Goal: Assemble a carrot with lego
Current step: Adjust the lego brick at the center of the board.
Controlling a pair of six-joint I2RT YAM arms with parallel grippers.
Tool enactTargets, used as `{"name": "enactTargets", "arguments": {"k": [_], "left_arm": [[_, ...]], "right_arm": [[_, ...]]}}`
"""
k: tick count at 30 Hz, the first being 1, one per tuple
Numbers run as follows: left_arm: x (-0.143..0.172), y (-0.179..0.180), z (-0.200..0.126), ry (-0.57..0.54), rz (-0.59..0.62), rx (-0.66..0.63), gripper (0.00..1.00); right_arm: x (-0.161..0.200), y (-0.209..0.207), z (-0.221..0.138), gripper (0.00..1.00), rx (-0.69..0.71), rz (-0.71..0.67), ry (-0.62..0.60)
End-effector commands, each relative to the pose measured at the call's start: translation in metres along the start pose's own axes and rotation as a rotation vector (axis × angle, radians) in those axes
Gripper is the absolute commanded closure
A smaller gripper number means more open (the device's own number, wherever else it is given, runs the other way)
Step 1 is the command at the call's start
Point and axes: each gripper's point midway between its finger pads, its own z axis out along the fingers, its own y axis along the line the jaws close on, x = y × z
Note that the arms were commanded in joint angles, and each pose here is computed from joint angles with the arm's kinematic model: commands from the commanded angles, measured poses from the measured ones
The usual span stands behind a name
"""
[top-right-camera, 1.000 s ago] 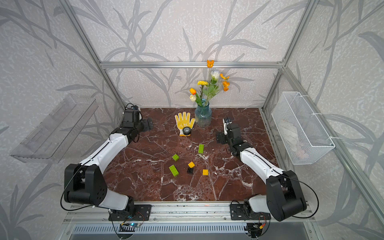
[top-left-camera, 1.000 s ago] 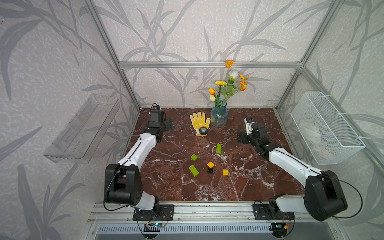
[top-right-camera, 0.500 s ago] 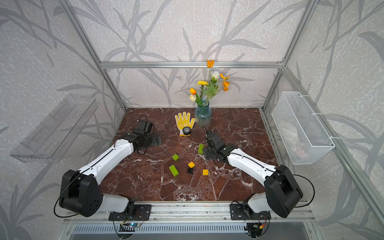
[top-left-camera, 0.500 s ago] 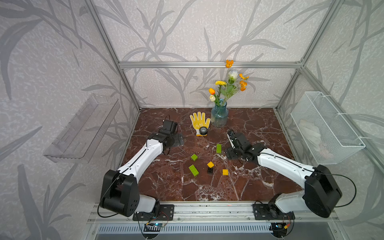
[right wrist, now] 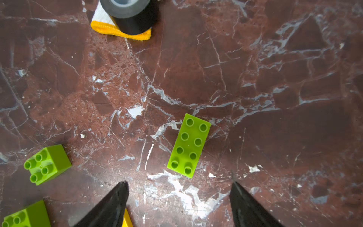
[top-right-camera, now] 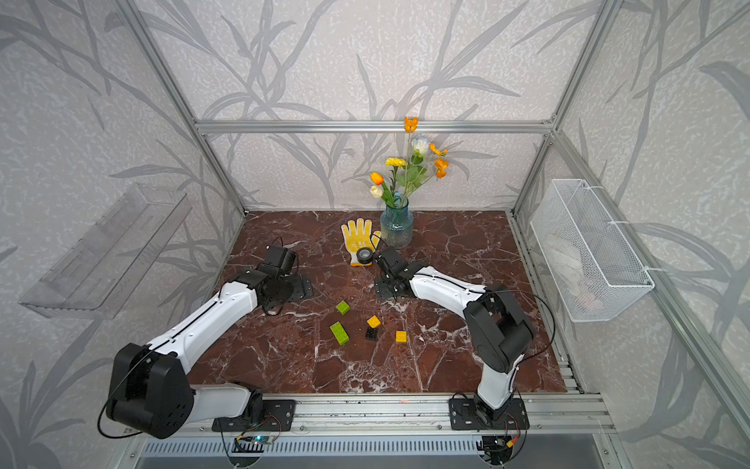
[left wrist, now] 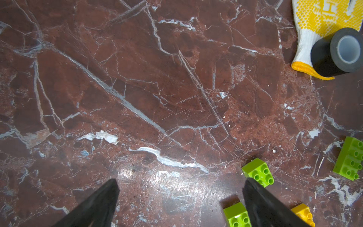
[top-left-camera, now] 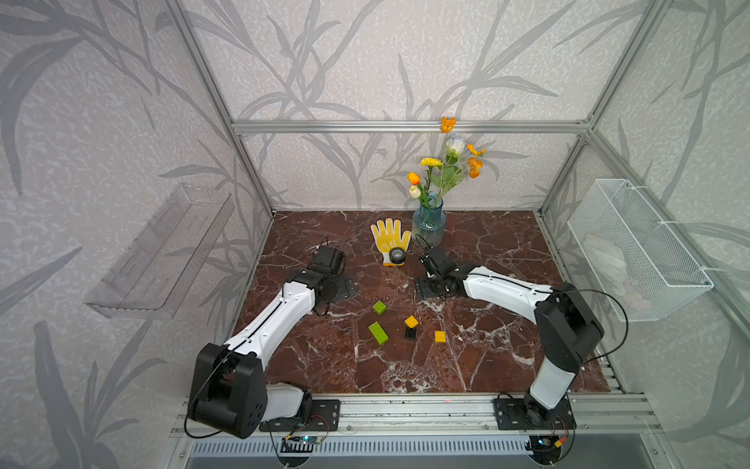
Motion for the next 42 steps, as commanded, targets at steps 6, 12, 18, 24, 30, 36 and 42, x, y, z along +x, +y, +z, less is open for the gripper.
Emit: {"name": "enactTargets", "arguments": {"k": [6, 12, 18, 24, 30, 36, 42], "left_arm": [[0.016, 0.005, 0.000, 0.015, -0.032, 0.007, 0.00], [0.015, 0.003, 0.004, 0.021, -0.018, 0.011, 0.00], [0.015, -0.006, 0.014, 0.045, -0.019, 0.034, 0.00], [0.017, -0.009, 0.022, 0.066, -0.009, 0.029, 0.00], [0.017, -0.013, 0.024, 0.065, -0.006, 0.030, 0.00], [0.020, -0.015, 0.032, 0.074, -0.009, 0.022, 0.00], [0.020, -0.017, 0.032, 0.072, -0.003, 0.026, 0.00]], "right_arm": [[0.002, 0.006, 0.007, 0.20, 0.033, -0.006, 0.070], [0.014, 0.018, -0.006, 0.21, -0.017, -0.117, 0.105], [0.048, 0.025, -0.010, 0.24, -0.093, -0.197, 0.146], [0.076, 0.032, -0.019, 0.25, -0.122, -0.318, 0.165], [0.070, 0.042, -0.025, 0.25, -0.149, -0.323, 0.147], [0.056, 0.065, -0.024, 0.25, -0.185, -0.343, 0.136], [0.061, 0.084, -0.021, 0.27, -0.193, -0.427, 0.150]]}}
